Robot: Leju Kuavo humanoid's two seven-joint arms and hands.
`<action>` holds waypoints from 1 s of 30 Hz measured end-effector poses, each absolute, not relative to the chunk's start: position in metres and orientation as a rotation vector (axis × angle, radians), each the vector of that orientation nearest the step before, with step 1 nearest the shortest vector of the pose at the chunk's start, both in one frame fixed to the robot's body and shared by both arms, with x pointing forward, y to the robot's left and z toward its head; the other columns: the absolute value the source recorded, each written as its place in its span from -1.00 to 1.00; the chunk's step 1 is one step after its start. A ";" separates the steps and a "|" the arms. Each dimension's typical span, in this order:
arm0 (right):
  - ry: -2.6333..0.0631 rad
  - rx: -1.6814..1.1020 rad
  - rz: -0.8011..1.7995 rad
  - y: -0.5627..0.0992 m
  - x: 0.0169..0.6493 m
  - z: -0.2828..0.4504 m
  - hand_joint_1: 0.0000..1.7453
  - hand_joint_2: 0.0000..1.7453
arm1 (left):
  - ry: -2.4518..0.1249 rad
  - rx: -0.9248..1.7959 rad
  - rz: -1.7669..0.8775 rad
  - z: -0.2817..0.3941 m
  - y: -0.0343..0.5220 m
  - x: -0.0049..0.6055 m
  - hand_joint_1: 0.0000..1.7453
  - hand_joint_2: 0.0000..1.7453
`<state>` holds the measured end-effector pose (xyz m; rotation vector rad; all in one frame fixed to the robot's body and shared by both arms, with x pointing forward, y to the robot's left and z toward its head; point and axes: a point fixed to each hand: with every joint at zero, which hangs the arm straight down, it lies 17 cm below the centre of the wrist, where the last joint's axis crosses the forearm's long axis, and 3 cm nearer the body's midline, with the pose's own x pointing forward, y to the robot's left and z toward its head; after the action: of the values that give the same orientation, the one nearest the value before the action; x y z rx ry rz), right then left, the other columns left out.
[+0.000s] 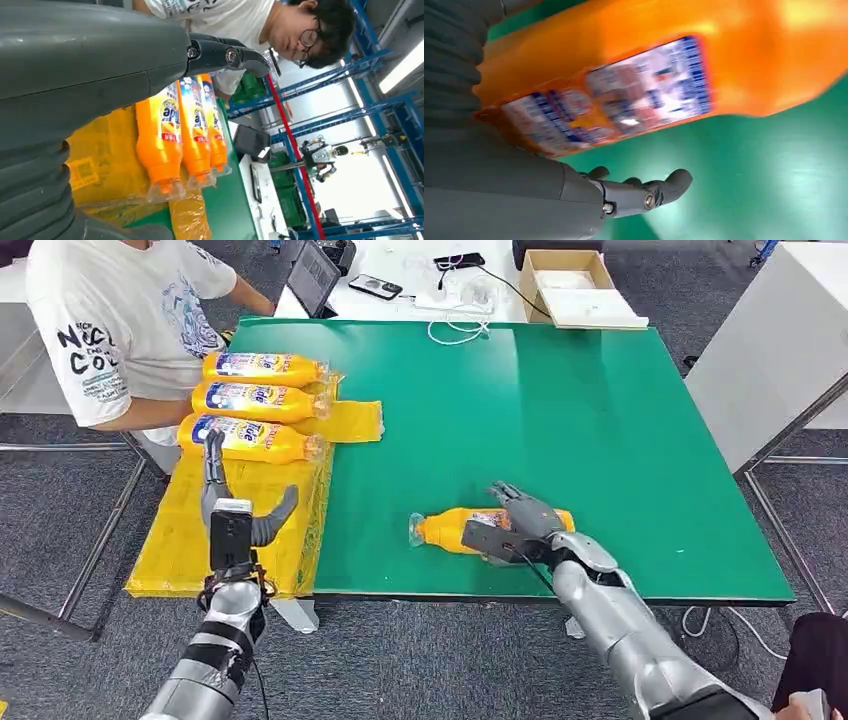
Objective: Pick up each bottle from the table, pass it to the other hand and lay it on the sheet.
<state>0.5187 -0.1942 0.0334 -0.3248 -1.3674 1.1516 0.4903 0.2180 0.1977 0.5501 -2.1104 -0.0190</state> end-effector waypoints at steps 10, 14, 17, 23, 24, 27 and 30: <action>-1.304 -0.371 1.134 -0.242 0.522 0.032 -1.00 1.00 | -2.083 0.523 -0.040 0.185 0.211 0.491 -1.00 1.00; -1.286 -0.376 1.133 -0.248 0.519 0.030 -1.00 1.00 | -2.076 0.515 -0.043 0.182 0.209 0.491 -1.00 1.00; -1.281 -0.379 1.137 -0.251 0.518 0.029 -1.00 1.00 | -2.073 0.513 -0.044 0.181 0.208 0.491 -1.00 1.00; -1.266 -0.359 1.134 -0.251 0.515 0.025 1.00 1.00 | -2.066 0.493 -0.049 0.178 0.204 0.491 -1.00 1.00; -1.263 -0.356 1.135 -0.250 0.514 0.024 1.00 1.00 | -2.065 0.487 -0.051 0.177 0.202 0.491 -1.00 1.00; -1.263 -0.343 1.135 -0.245 0.511 0.019 1.00 1.00 | -2.060 0.476 -0.051 0.175 0.198 0.492 -1.00 1.00; -1.292 -0.331 1.124 -0.239 0.511 0.020 1.00 1.00 | -2.055 0.465 -0.048 0.174 0.194 0.492 -1.00 1.00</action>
<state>0.5109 -0.2388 0.0195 -0.3312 -1.2917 1.1236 0.4917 0.1940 0.1741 0.4653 -2.0550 -0.0477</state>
